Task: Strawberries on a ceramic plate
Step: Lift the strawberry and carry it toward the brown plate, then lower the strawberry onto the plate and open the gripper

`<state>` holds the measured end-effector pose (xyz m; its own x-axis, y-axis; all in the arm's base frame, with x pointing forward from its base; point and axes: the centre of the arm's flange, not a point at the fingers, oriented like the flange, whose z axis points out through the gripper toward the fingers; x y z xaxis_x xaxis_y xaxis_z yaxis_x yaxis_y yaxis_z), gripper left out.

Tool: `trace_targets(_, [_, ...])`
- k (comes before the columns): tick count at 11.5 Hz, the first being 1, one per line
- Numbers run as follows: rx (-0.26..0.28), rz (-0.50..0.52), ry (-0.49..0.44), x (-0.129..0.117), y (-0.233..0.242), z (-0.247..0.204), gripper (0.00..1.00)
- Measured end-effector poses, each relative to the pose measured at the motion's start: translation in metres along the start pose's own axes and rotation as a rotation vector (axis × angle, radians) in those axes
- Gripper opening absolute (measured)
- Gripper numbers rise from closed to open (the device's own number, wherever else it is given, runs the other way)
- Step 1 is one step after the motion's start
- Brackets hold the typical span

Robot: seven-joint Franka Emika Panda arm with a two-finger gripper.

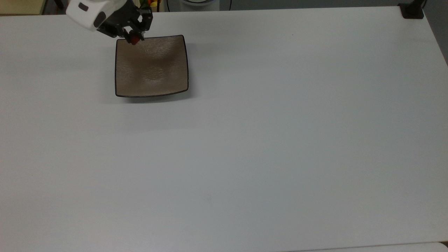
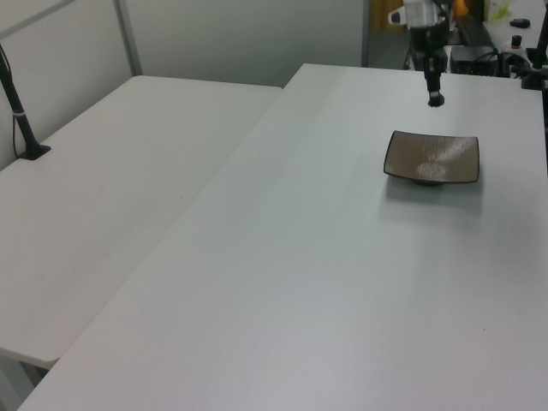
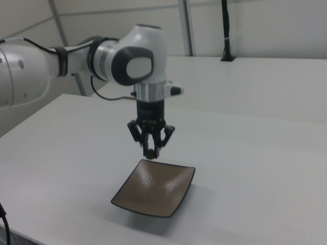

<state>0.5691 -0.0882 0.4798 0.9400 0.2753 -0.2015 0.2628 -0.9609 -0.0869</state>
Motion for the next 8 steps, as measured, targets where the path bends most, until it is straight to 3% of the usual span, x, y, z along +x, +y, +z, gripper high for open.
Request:
trace_targets(3, [0.006, 0.025, -0.014, 0.002, 0.000, 0.052, 0.32])
trace_targets(8, [-0.035, 0.053, 0.076, 0.003, 0.001, 0.136, 0.32])
